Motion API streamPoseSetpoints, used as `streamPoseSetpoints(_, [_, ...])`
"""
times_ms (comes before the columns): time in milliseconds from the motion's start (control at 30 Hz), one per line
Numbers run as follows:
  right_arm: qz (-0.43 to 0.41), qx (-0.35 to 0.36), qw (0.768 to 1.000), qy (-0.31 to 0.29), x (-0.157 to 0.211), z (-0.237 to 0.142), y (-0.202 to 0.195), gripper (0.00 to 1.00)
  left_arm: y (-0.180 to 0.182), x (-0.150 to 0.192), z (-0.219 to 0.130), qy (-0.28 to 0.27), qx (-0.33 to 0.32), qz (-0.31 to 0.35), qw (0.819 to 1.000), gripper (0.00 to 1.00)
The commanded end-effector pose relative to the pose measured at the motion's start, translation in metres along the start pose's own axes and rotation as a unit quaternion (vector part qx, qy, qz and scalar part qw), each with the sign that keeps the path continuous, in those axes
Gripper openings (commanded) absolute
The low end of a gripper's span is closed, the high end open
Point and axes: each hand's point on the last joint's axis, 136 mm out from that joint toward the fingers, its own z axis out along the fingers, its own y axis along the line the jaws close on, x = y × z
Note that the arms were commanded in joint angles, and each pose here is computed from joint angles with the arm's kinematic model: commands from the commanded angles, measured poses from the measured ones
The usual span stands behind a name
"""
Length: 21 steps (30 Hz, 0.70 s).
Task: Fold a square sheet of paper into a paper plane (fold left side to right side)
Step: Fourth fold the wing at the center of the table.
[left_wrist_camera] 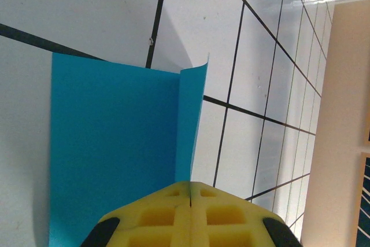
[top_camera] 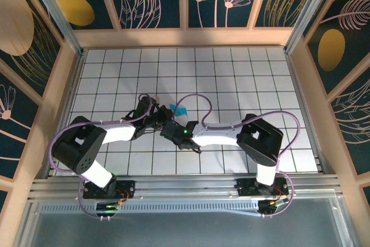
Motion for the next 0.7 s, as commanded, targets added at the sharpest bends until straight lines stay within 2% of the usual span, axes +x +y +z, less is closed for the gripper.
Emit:
streamPoseSetpoints(0, [-0.008,0.02,1.0,-0.003,-0.001,-0.001,-0.002,0.12,-0.004,0.0,-0.001,0.0,-0.005,-0.002,1.0,0.05])
streamPoseSetpoints(133, [-0.018,0.02,1.0,0.004,0.003,0.001,-0.002,0.04,-0.009,-0.004,-0.007,-0.007,-0.001,0.007,1.0,0.23])
streamPoseSetpoints(200, [-0.025,0.021,0.999,0.007,0.006,0.002,-0.003,0.01,-0.011,-0.009,-0.013,-0.011,0.0,0.011,1.0,0.28])
streamPoseSetpoints(333, [-0.036,0.022,0.999,0.01,0.008,0.003,-0.004,0.0,-0.01,-0.026,-0.031,-0.031,-0.001,0.017,0.999,0.4])
streamPoseSetpoints(467, [-0.045,0.025,0.999,0.009,0.006,0.002,-0.005,0.0,-0.004,-0.043,-0.054,-0.05,-0.006,0.018,0.999,0.49])
streamPoseSetpoints(667, [-0.05,0.016,0.998,0.017,0.007,0.003,-0.007,0.0,0.013,-0.067,-0.092,-0.084,0.008,-0.009,0.996,0.53])
